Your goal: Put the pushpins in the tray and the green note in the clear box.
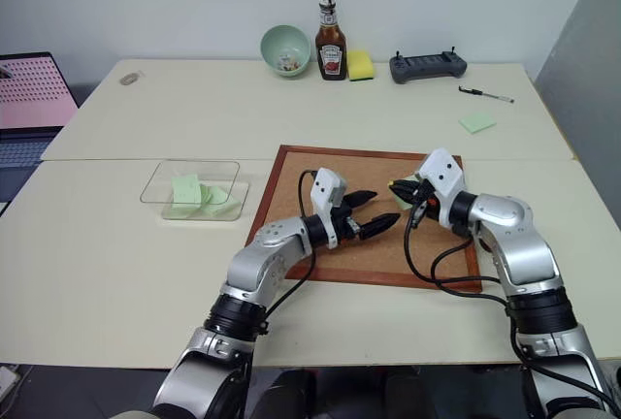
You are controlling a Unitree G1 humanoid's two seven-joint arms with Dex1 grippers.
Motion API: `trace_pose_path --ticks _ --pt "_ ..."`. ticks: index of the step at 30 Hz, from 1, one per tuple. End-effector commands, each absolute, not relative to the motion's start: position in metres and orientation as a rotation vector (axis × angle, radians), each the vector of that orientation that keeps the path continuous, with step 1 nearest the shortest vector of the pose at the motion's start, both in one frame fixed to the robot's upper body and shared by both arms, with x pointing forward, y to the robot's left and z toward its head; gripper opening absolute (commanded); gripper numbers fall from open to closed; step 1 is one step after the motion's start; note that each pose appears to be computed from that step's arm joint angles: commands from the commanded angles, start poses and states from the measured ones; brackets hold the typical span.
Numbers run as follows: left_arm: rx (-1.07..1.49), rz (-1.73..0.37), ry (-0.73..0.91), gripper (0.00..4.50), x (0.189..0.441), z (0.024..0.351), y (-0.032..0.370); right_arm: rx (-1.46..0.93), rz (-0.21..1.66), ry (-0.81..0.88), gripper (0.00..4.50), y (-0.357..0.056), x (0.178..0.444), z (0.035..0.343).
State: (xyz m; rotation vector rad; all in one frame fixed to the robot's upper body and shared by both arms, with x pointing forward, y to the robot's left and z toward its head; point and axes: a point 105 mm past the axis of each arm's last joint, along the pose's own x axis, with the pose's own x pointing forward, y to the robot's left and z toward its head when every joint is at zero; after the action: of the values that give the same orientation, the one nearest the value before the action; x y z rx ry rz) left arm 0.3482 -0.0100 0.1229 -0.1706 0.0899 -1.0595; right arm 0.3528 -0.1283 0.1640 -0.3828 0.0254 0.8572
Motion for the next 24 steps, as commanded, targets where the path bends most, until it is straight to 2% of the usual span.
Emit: trace_pose_path --ticks 1,19,21,23,24 --pt "-0.192 -1.066 0.041 4.49 0.352 0.138 -0.017 -0.387 0.87 -0.058 0.0 -0.119 0.35 0.189" --pt "-0.359 -1.093 0.034 4.49 0.366 0.153 -0.042 -0.382 0.876 -0.064 0.0 -0.114 0.347 0.192" --pt "-0.371 -1.101 0.041 4.14 0.365 0.152 -0.043 -0.382 0.874 -0.064 0.0 -0.114 0.347 0.192" --pt "-0.381 -1.116 0.047 3.98 0.363 0.152 -0.044 -0.382 0.873 -0.065 0.0 -0.114 0.348 0.192" --pt "-0.384 -1.123 0.049 3.61 0.362 0.152 -0.044 -0.382 0.873 -0.066 0.0 -0.114 0.348 0.192"
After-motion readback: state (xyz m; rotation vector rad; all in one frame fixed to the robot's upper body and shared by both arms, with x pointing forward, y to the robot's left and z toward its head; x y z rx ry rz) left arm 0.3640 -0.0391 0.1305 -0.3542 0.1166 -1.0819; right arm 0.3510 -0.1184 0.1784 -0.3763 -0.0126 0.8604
